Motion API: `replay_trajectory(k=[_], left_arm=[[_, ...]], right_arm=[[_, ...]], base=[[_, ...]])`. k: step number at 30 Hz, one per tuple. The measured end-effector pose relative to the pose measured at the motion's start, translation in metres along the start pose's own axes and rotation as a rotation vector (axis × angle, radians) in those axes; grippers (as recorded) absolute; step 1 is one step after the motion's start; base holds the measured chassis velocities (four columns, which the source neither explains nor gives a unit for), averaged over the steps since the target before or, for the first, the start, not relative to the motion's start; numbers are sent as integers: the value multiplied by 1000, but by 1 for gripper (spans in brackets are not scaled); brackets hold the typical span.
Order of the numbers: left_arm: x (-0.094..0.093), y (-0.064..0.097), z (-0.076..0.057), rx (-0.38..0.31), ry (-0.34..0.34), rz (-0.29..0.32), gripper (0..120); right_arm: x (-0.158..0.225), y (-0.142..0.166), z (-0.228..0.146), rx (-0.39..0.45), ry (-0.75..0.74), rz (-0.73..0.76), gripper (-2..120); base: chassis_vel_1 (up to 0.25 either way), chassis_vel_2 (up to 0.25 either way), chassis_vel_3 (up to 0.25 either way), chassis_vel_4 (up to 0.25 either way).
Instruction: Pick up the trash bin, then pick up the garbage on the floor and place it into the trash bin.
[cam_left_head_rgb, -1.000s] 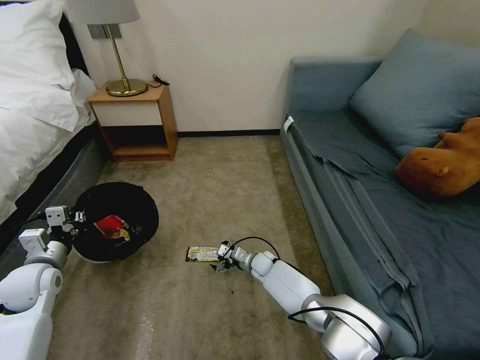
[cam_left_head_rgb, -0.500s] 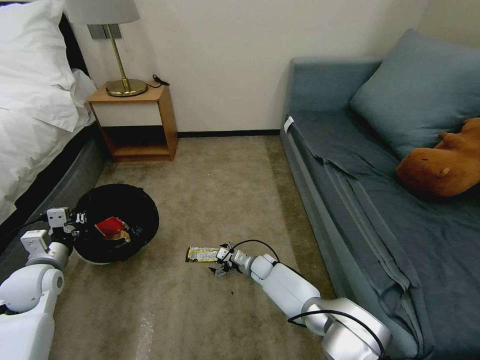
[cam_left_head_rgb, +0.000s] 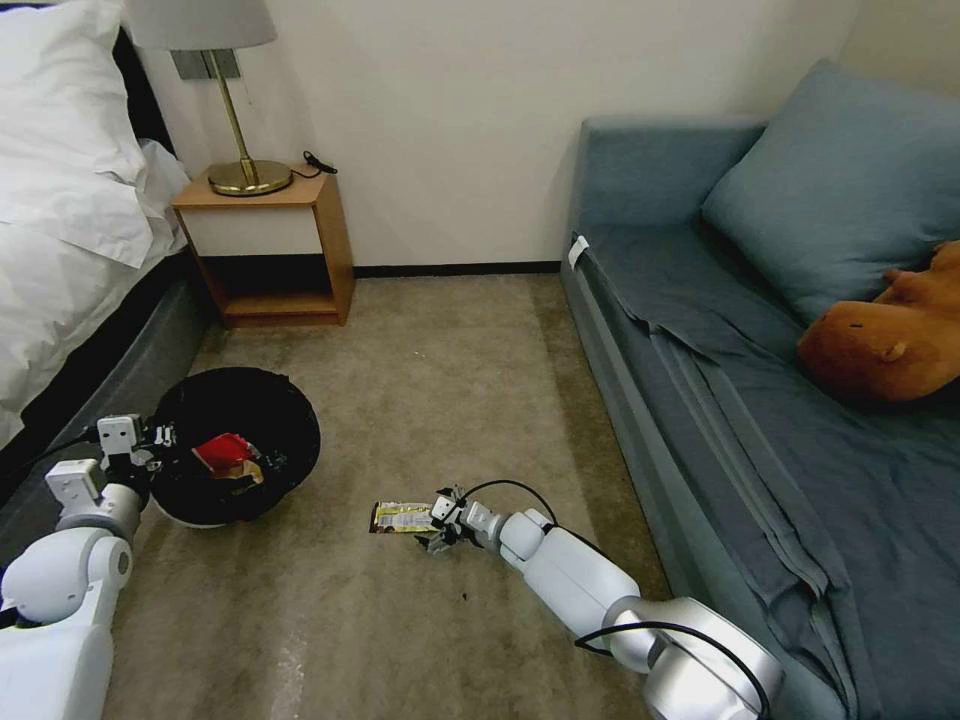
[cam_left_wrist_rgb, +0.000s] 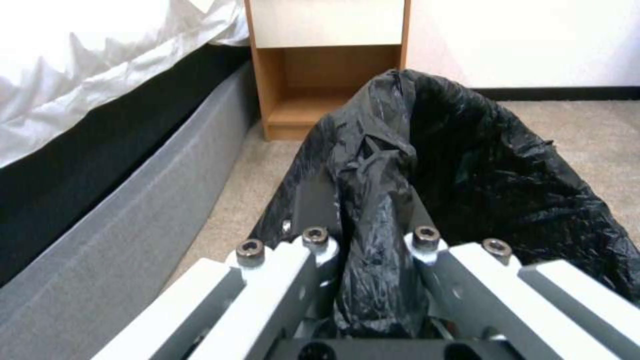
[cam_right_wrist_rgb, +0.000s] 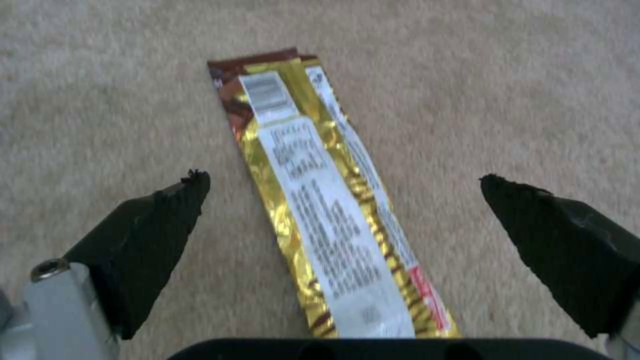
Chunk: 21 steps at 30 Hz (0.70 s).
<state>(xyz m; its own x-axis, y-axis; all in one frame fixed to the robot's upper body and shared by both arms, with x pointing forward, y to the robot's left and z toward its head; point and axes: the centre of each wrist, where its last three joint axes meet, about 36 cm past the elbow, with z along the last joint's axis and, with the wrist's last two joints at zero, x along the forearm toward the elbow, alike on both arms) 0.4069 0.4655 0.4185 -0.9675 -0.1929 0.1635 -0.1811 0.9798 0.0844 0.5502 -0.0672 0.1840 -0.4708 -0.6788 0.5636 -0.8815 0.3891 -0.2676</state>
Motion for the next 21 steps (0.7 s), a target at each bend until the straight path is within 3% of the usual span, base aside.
replay_trajectory(k=[21], left_arm=[[-7, 3, 2, -2, 11, -3, 6]], right_arm=[[-7, 18, -21, 36, -70, -65, 100]], base=[[-26, 32, 26, -30]])
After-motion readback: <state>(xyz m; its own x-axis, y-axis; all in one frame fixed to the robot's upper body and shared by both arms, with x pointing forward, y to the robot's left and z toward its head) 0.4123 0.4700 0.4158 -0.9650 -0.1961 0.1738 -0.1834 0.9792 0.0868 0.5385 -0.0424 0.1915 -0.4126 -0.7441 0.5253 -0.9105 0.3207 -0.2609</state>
